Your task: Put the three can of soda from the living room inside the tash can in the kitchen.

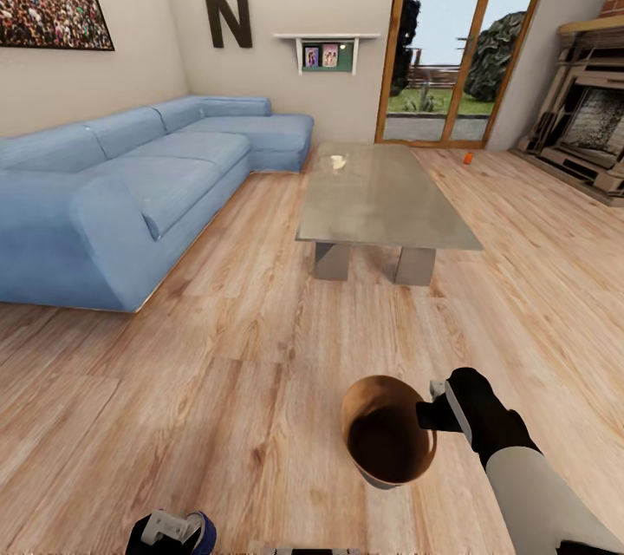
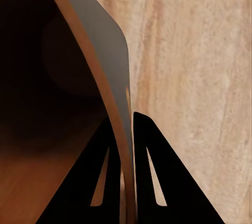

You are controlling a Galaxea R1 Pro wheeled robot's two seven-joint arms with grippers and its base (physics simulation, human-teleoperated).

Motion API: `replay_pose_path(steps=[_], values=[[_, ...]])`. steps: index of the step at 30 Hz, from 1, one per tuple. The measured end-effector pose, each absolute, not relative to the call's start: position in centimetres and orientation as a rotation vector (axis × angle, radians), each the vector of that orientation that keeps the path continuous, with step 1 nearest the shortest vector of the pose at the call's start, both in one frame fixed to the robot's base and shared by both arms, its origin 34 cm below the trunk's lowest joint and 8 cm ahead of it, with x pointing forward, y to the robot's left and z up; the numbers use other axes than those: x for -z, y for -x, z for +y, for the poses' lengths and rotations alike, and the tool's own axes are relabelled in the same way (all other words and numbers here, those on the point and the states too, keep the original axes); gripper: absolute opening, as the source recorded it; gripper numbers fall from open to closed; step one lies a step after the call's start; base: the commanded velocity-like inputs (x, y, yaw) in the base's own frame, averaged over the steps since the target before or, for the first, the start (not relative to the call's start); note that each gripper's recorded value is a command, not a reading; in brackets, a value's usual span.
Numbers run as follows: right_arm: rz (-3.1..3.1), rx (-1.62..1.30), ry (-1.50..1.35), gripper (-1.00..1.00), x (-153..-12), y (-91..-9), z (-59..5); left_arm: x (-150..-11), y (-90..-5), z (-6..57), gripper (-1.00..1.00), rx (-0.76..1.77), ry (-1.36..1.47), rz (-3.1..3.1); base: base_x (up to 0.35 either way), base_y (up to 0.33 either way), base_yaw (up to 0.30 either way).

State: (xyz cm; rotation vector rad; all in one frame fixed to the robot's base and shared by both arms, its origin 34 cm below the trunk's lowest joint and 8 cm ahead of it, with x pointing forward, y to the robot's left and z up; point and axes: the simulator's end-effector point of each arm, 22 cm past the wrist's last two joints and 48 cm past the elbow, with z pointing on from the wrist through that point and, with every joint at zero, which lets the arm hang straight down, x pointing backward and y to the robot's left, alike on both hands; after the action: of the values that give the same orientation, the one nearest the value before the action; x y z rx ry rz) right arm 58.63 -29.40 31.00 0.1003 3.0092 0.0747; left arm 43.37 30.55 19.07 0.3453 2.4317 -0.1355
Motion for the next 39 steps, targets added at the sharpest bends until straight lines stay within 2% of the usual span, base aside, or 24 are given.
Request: replay_pose_path(steps=[9, 20, 39], values=[[3.025, -0.078, -0.102, -1.00, -30.1, -58.3, -29.3, -18.4, -42.8, 30.5, 1.00, 0.140, -0.349, 2.448, 0.004, 0.000, 0.000], [3.025, -0.076, -0.098, -1.00, -30.1, -58.3, -29.2, -18.5, -42.8, 30.5, 1.00, 0.142, -0.351, 2.447, 0.138, -0.026, 0.000], [2.995, -0.053, -0.129, -1.00, -30.3, -59.5, -30.9, -17.4, -42.0, 28.8, 1.00, 0.174, -0.346, 2.468, 0.003, -0.001, 0.000]])
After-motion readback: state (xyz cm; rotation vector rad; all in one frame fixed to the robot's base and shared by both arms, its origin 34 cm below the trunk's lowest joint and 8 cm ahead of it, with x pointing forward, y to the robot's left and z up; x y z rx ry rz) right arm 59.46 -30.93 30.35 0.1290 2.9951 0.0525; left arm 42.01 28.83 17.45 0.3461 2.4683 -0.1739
